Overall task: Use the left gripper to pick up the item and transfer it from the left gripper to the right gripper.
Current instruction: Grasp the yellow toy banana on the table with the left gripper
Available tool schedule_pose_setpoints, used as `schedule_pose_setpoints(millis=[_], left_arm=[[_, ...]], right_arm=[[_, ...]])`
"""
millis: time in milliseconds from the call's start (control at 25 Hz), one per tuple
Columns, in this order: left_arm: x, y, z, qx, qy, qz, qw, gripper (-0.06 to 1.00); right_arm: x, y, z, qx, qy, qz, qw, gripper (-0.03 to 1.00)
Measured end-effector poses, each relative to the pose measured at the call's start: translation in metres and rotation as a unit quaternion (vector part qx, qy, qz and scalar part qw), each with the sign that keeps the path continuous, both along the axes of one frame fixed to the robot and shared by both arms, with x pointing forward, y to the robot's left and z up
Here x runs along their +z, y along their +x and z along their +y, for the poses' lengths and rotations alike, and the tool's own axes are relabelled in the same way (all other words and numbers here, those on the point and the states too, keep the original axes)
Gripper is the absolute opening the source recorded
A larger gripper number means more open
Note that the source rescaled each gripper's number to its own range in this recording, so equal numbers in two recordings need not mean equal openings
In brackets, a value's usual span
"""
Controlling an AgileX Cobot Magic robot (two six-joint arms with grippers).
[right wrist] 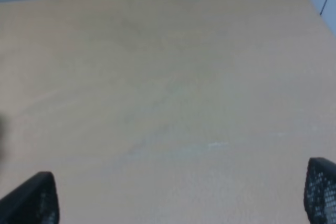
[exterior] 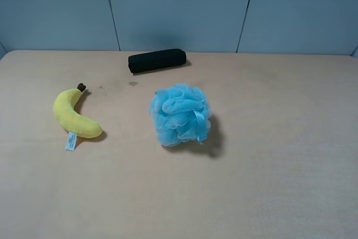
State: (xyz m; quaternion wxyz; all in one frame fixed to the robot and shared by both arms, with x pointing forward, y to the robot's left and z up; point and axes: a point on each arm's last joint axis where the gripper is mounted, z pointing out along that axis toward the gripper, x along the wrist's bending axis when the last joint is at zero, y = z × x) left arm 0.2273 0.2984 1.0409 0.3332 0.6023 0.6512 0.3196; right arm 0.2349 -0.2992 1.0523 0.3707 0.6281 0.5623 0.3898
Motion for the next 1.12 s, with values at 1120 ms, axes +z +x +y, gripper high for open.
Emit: schedule_pose_setpoints(millis=[1120], left_arm=[[0.029, 0.020, 0.001, 0.039, -0.050, 0.085, 0.994, 0.96]], right_arm=[[0.000, 0.000, 0.000, 0.000, 0.000, 0.000, 1.000, 1.00]])
